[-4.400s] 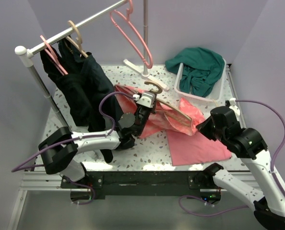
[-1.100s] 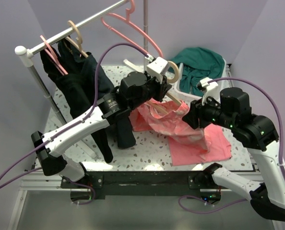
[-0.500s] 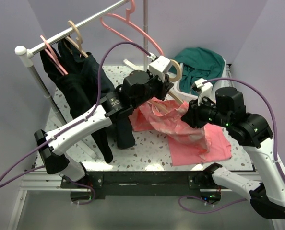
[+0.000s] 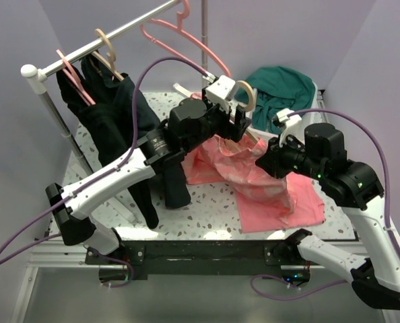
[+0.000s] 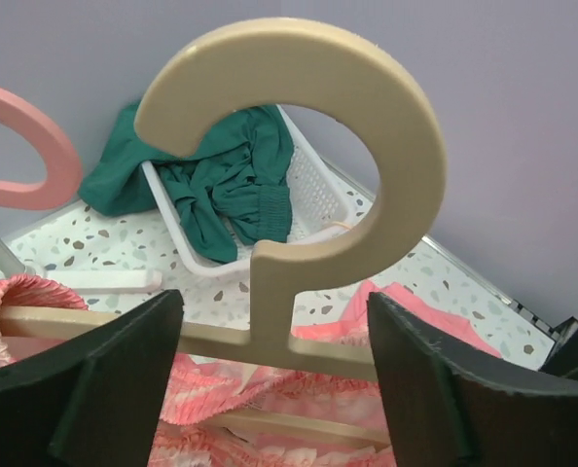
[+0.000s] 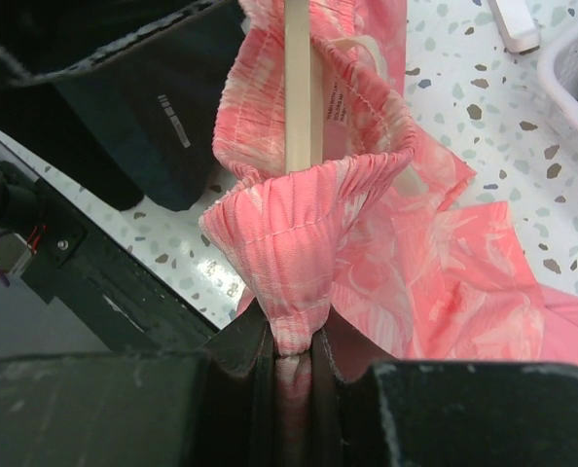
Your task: Place the shorts on the hanger
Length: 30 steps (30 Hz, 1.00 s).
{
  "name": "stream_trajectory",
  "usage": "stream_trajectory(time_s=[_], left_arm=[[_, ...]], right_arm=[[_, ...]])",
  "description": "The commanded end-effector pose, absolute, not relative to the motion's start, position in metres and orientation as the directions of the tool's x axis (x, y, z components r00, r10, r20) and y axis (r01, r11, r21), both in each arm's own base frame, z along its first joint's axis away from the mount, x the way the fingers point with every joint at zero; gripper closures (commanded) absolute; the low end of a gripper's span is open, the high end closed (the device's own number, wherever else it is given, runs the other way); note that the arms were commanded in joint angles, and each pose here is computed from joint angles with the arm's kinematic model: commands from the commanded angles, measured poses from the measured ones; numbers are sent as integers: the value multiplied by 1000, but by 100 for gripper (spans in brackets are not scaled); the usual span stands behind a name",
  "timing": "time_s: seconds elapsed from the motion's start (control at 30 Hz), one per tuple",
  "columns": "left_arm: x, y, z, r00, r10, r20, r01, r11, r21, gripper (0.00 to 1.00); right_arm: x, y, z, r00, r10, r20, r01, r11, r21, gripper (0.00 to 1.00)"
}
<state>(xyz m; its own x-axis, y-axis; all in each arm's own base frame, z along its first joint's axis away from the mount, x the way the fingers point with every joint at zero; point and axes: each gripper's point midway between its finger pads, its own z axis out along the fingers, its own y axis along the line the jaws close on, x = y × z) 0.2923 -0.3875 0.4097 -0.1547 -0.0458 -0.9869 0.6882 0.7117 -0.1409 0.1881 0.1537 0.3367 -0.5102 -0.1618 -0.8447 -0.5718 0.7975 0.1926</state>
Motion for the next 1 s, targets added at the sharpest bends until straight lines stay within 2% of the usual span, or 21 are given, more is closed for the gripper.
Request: stream_trajectory(time_s=[0.0,0.13,0.2,0.27,0.4,0.67,0.97], left_arm=[[270,-366,458,-109,-151,-983,717,672,-183,14],[245,-353,458,-110,-145,-983,769,614,-176,4],[236,-348,445,-123,-125,-985,784,595,-174,2],[218,-341,449,-114,-139,-984,821,545,-172,2],[209,-333,424,-164,-137,-977,811,545,-213,2],[194,-336,362,-226,-60,-972,721,661,-209,0],[175,-347,305,-238,45,-970,795,583,-168,0]], right_arm=[[203,163,372,-399,-83,-913,-590,786,186,100],[206,169,380,-390,-86,-917,-612,768,188,100],[211,175,385,-392,-89,-916,-621,760,192,100],[213,182,393,-383,-83,-920,-642,740,201,100],[238,201,404,-379,-80,-922,-656,726,207,100],[275,235,437,-335,-126,-934,-710,686,162,100],[309,265,469,-252,-121,-960,-757,643,118,100]])
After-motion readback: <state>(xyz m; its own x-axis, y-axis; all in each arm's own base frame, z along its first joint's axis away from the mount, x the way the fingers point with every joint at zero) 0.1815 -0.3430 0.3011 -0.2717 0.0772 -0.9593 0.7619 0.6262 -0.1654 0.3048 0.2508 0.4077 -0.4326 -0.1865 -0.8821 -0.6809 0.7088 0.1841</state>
